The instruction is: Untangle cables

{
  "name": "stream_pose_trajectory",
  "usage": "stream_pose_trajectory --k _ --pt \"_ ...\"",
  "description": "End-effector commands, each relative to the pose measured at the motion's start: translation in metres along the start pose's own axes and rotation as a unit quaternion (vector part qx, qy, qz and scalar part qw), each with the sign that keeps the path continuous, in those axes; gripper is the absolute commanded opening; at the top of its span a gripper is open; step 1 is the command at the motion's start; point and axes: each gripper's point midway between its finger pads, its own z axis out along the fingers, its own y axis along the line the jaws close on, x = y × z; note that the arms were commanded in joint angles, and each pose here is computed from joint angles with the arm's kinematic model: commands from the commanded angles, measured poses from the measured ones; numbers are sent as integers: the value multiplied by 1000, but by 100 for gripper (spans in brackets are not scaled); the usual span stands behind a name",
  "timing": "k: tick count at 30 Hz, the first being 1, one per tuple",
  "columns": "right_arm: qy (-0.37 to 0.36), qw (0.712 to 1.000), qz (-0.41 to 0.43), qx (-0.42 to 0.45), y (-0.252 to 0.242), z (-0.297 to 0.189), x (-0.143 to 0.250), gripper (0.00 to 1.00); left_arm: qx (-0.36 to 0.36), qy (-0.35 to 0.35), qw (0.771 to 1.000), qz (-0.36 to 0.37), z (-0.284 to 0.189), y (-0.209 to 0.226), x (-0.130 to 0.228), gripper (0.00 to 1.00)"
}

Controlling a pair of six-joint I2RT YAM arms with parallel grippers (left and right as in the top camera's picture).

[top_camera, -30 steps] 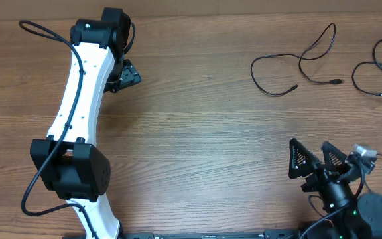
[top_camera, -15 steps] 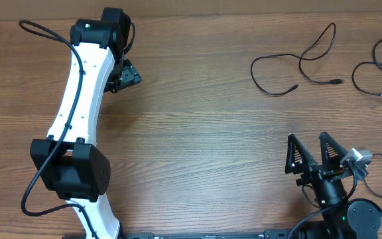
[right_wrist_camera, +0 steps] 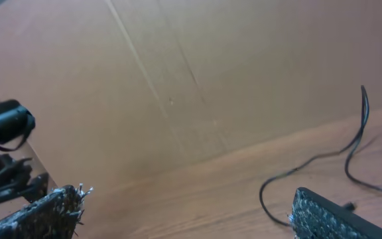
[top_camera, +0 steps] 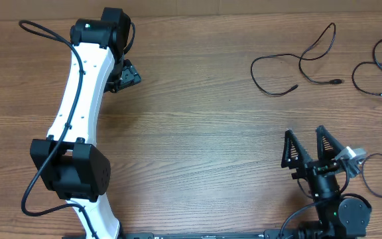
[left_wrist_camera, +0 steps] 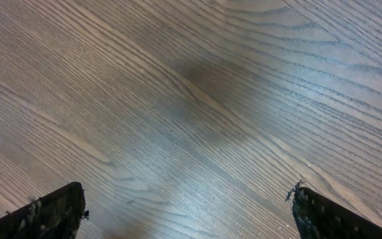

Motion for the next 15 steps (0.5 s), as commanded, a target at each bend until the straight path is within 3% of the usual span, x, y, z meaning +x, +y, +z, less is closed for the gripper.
stream_pose_trajectory --k 1,15 --pt "2 1000 -1 4 -5 1 8 100 1 1 1000 5 1 0 1 99" --pt "33 998 -3 53 -38 3 47 100 1 1 1000 5 1 0 1 99"
